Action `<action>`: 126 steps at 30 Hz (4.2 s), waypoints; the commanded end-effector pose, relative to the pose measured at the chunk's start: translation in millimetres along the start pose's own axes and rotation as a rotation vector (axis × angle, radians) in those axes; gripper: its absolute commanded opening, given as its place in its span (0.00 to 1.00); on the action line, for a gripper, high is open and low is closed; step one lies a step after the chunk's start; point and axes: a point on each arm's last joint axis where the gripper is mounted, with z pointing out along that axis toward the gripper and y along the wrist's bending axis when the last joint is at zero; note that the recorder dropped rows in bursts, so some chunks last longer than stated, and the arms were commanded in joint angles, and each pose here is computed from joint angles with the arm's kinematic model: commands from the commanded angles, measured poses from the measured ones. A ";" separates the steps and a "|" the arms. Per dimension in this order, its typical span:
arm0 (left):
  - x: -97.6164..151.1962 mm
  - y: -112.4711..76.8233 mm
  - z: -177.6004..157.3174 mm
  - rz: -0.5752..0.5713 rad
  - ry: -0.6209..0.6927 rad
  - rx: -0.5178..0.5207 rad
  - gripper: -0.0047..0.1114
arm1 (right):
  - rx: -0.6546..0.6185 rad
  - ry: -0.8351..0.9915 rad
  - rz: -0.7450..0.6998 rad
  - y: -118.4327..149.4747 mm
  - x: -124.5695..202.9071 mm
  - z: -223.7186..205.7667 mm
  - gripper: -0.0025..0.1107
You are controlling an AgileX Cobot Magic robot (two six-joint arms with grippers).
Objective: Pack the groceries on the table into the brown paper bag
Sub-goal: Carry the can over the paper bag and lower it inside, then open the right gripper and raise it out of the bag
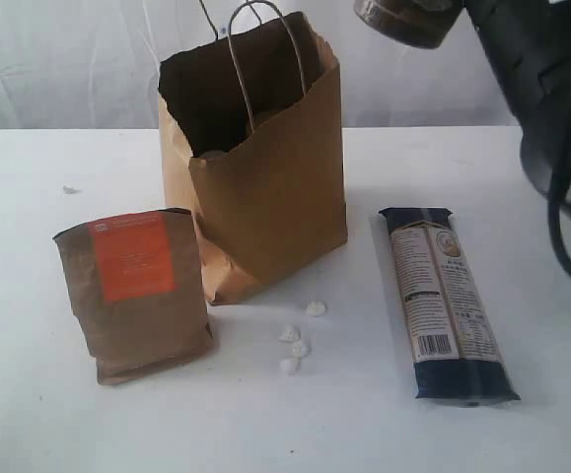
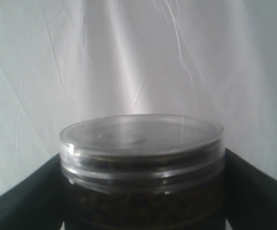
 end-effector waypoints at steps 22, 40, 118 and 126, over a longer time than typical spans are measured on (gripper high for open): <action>0.0 -0.2 -0.2 0.002 -0.008 0.002 0.04 | -0.057 0.144 0.057 -7.3 9.4 78.3 0.02; -0.5 -2.4 -0.2 0.012 -0.016 0.035 0.04 | -0.197 0.005 0.215 -6.1 79.8 102.8 0.02; -0.5 -2.4 -0.2 0.012 -0.016 0.035 0.04 | -0.451 0.412 0.075 21.0 145.4 100.1 0.75; -0.5 -2.4 -0.2 0.012 -0.016 0.035 0.04 | -0.479 0.358 0.092 24.6 137.5 101.3 0.75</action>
